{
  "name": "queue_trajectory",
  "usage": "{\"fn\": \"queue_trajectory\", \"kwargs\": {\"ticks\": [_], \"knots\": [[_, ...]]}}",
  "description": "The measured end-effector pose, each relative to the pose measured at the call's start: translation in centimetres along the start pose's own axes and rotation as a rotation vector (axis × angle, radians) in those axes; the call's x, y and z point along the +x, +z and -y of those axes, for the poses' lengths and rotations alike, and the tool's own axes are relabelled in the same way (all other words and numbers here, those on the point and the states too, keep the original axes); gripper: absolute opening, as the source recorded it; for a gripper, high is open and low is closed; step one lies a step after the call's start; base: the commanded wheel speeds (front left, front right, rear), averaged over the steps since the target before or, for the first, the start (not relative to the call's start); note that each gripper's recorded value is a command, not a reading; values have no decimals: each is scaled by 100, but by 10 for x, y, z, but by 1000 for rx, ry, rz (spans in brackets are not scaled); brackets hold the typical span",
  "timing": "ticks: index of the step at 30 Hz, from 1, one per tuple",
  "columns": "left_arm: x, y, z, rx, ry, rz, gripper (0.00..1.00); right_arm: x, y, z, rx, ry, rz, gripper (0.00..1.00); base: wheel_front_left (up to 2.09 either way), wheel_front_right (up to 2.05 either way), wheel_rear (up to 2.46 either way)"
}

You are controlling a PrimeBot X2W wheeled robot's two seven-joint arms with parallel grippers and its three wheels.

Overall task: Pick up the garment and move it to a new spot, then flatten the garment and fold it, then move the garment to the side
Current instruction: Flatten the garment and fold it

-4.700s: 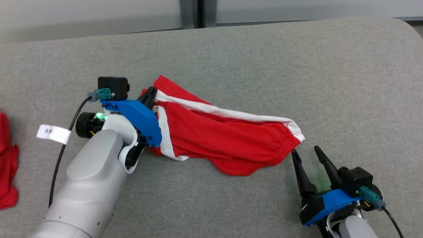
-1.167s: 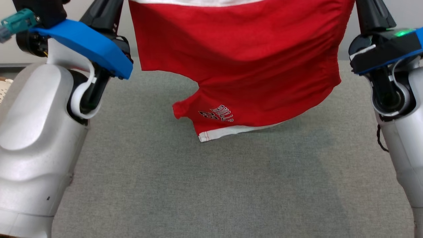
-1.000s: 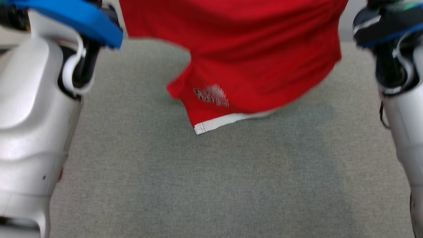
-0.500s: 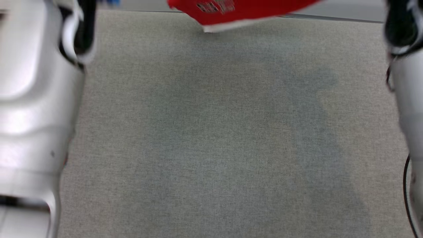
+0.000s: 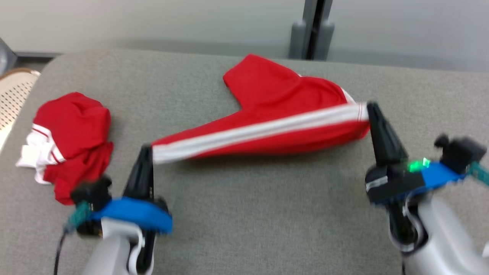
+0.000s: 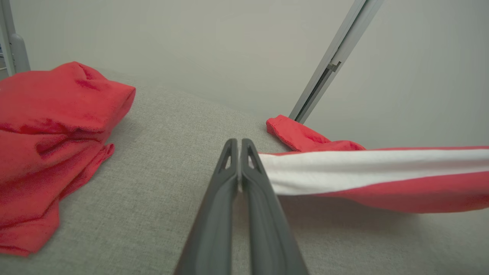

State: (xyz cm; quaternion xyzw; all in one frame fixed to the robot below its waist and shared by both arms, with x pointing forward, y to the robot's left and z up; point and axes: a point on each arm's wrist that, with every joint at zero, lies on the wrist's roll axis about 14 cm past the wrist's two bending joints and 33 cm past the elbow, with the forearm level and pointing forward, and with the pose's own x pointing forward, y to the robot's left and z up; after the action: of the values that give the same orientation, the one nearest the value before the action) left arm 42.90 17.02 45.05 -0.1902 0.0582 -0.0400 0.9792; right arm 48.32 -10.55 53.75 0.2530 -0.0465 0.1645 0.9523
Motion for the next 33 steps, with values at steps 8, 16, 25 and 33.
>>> {"fn": "queue_trajectory", "kwargs": {"ticks": [8, 16, 25, 33], "knots": [[-71, -34, -1, -23, 45, -58, 0, -77, -20, 0, 153, -121, -20, 0, 0, 0, 0], [-106, -43, 8, -25, 30, -62, 0, -142, -26, 3, 204, -204, -25, 0, 0, 0, 0], [-37, -5, 53, 56, -174, -5, 0, -131, -16, 20, 211, -243, 17, 0, 0, 0, 0], [77, 2, 101, 175, -388, -146, 0, -77, -36, 57, 214, -311, -9, 0, 0, 0, 0]]}}
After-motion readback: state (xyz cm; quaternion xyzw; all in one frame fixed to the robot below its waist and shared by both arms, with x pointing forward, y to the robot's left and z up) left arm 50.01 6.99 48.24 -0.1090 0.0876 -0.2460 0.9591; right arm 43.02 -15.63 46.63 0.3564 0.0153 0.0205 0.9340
